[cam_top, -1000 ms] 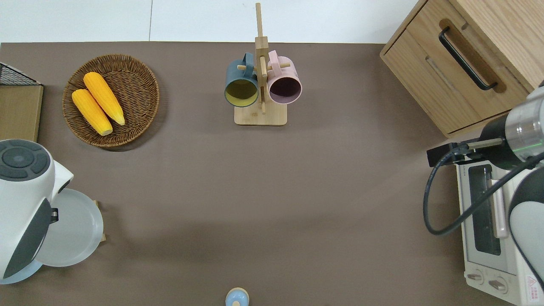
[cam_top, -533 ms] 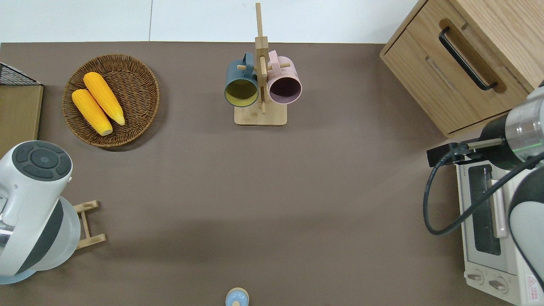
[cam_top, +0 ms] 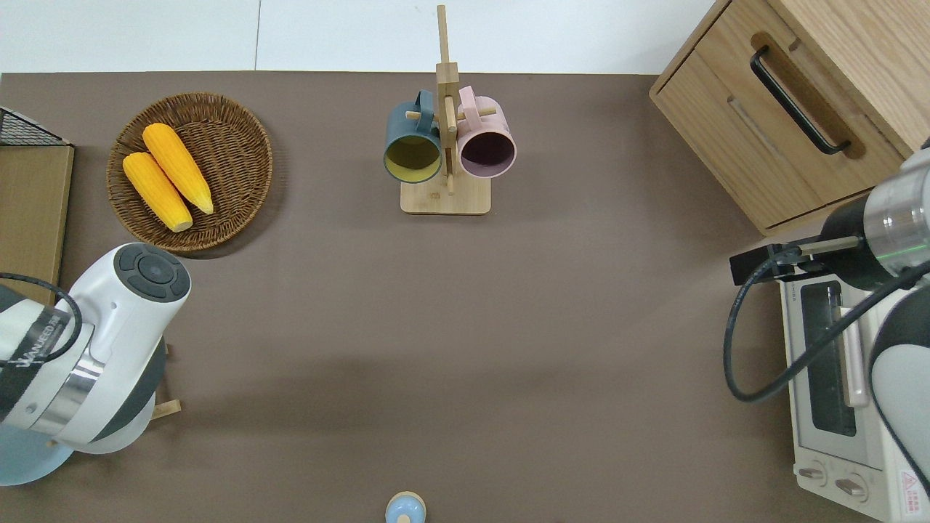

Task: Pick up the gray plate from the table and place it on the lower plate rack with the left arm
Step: 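Lower the gray plate upright into the lower slot of the rack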

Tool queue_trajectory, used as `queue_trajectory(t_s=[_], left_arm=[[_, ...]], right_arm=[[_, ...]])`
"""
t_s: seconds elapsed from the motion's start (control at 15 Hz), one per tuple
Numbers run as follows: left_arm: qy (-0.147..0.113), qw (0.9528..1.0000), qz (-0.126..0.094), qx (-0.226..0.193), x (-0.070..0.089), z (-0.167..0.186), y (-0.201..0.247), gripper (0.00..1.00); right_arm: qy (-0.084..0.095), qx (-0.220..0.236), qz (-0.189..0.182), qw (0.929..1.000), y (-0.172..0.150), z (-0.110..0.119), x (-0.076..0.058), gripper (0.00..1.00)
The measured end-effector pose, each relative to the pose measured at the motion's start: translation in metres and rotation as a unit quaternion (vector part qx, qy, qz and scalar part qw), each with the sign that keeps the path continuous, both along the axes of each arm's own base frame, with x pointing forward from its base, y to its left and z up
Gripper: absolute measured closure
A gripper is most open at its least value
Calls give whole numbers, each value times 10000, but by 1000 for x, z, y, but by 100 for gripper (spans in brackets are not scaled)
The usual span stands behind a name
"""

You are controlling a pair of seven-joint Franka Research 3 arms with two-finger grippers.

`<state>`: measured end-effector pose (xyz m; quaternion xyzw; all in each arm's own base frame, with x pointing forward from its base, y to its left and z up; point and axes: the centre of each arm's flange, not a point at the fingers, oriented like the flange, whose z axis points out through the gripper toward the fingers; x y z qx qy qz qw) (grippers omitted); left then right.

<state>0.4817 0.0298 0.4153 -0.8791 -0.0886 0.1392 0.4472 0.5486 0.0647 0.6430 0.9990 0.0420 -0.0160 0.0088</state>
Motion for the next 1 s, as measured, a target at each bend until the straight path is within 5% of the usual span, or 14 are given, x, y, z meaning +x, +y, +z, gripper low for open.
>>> queue_trajectory(t_s=[0.2, 0.4, 0.67, 0.8, 1.0], left_arm=[[1, 10000, 0, 26, 0, -3, -3, 95], [19, 10000, 37, -86, 0, -4, -7, 64], [-282, 9932, 565, -982, 8, 16, -18, 27], [-623, 9790, 973, -1678, 19, 43, -20, 5], [-1099, 9471, 1483, -2626, 30, 85, -12, 0]], right_arm=[[0, 0, 0, 10000, 0, 0, 0, 1], [0, 0, 0, 10000, 0, 0, 0, 1], [0, 0, 0, 10000, 0, 0, 0, 1], [0, 0, 0, 10000, 0, 0, 0, 1], [0, 0, 0, 10000, 0, 0, 0, 1]])
